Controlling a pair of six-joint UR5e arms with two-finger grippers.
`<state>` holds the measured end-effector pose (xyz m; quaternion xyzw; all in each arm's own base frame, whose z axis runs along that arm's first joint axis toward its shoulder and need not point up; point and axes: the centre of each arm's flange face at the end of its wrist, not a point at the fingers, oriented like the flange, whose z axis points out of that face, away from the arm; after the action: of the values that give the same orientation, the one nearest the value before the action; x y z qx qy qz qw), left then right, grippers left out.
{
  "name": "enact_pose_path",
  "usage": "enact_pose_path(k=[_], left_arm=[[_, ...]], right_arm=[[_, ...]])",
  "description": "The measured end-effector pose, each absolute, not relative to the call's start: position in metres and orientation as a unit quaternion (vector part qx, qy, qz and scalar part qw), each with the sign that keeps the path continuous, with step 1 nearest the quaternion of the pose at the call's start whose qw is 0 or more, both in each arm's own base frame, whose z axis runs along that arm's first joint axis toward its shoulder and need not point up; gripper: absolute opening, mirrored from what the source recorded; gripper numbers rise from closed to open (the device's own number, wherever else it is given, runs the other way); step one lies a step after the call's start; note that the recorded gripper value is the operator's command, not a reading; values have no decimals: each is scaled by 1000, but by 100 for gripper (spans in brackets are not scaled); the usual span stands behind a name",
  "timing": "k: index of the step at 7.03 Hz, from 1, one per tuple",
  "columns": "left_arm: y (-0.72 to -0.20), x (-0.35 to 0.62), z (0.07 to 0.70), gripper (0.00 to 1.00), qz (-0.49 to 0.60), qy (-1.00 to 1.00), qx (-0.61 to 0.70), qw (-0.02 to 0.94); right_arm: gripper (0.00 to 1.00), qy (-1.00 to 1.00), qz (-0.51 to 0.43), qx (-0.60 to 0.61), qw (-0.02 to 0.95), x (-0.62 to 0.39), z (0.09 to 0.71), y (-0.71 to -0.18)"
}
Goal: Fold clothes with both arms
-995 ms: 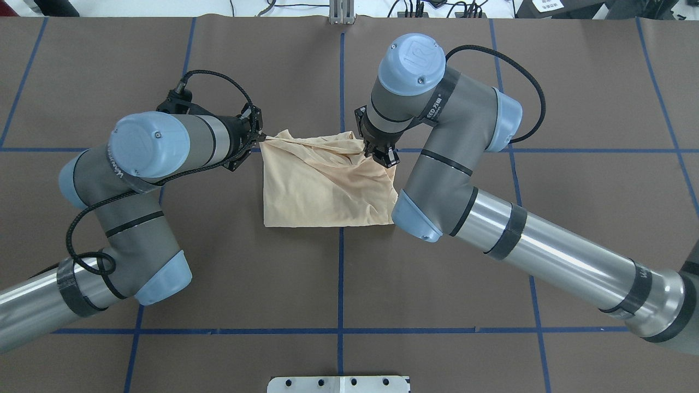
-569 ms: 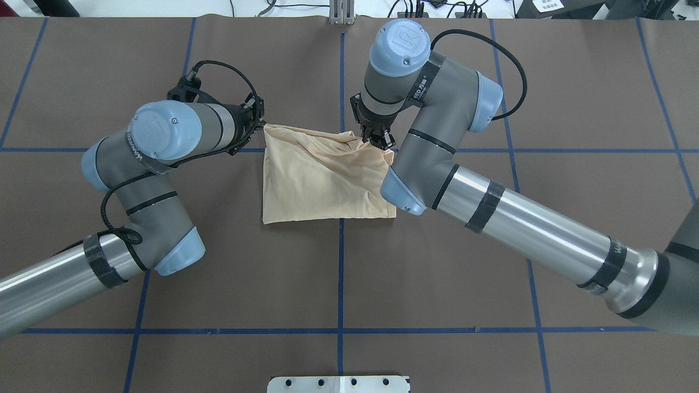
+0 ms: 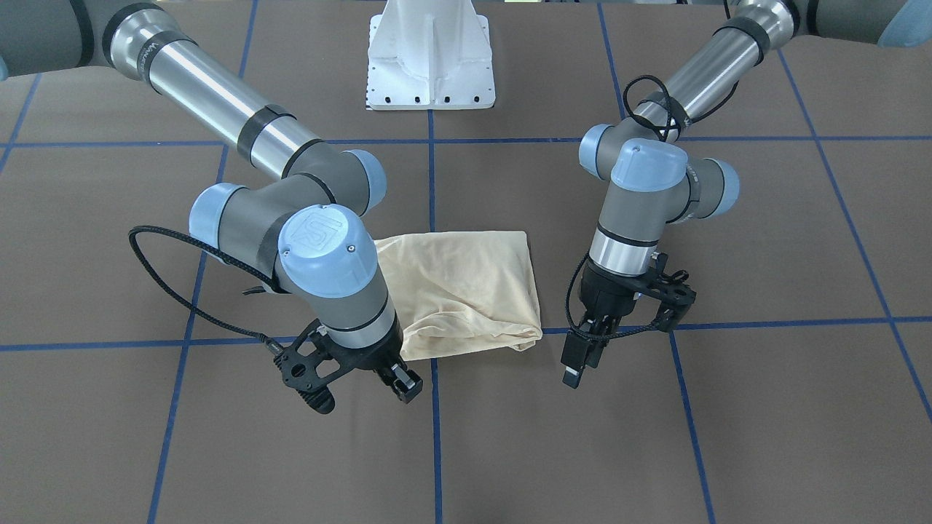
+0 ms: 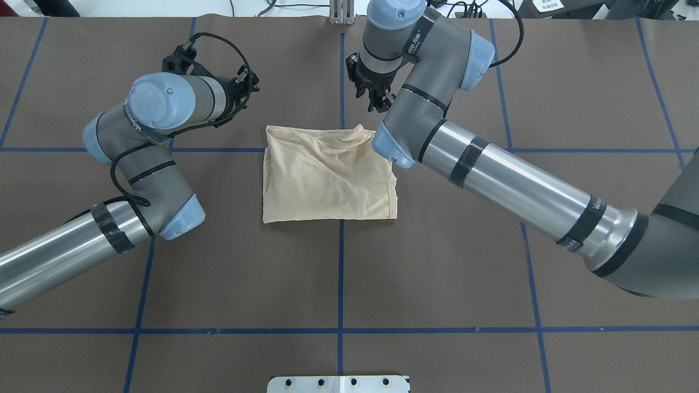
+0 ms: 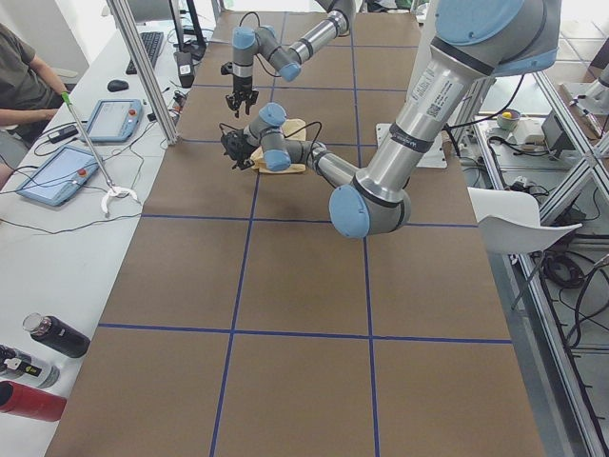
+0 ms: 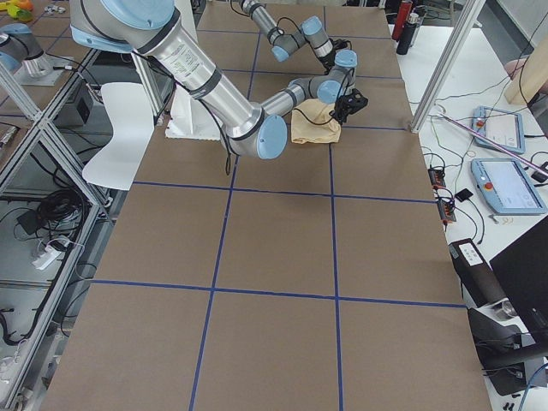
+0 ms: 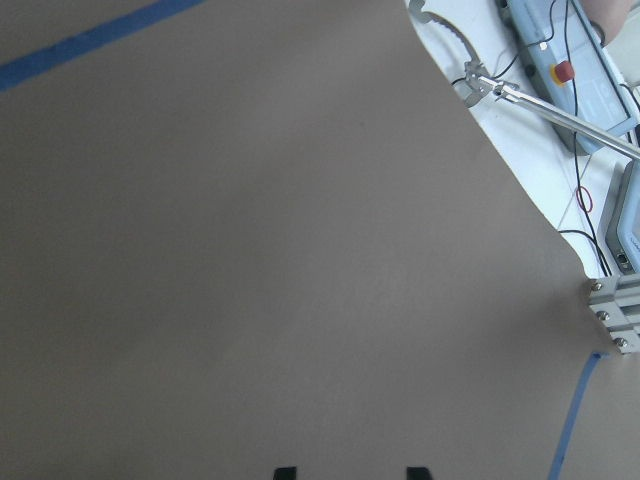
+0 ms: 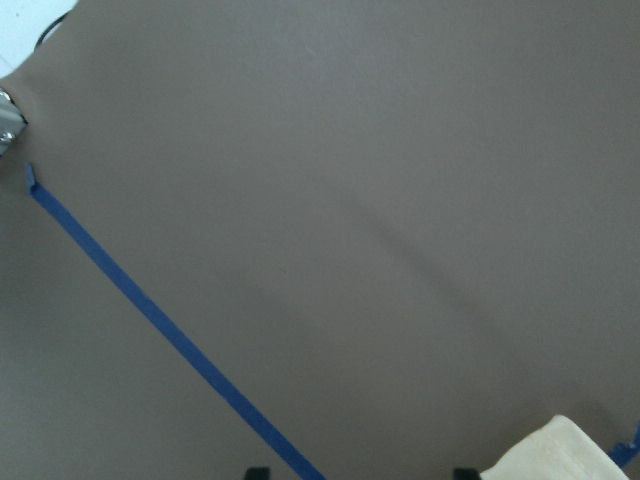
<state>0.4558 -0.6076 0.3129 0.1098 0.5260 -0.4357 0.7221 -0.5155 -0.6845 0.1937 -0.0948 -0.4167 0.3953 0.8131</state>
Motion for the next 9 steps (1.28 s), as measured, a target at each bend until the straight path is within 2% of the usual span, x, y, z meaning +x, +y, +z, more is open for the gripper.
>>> enact_pose_path(k=[2,3,6,9], left_arm=[[-617,433,313,76,-383,529,113,749],[-617,409,317,99,-327,529,125,773],[-611,314,370,99,-134,501,189,834],[-604,171,470,99,52,418,270,866]], right_arm=[[100,-420,377,-94,820,-475,212,-705],[100,-420,361,-91,828,-441,238,-711],[100,-386,235,-37,891,-322,321,-707],[100,-384,112,-5,917,-167,431,-698]])
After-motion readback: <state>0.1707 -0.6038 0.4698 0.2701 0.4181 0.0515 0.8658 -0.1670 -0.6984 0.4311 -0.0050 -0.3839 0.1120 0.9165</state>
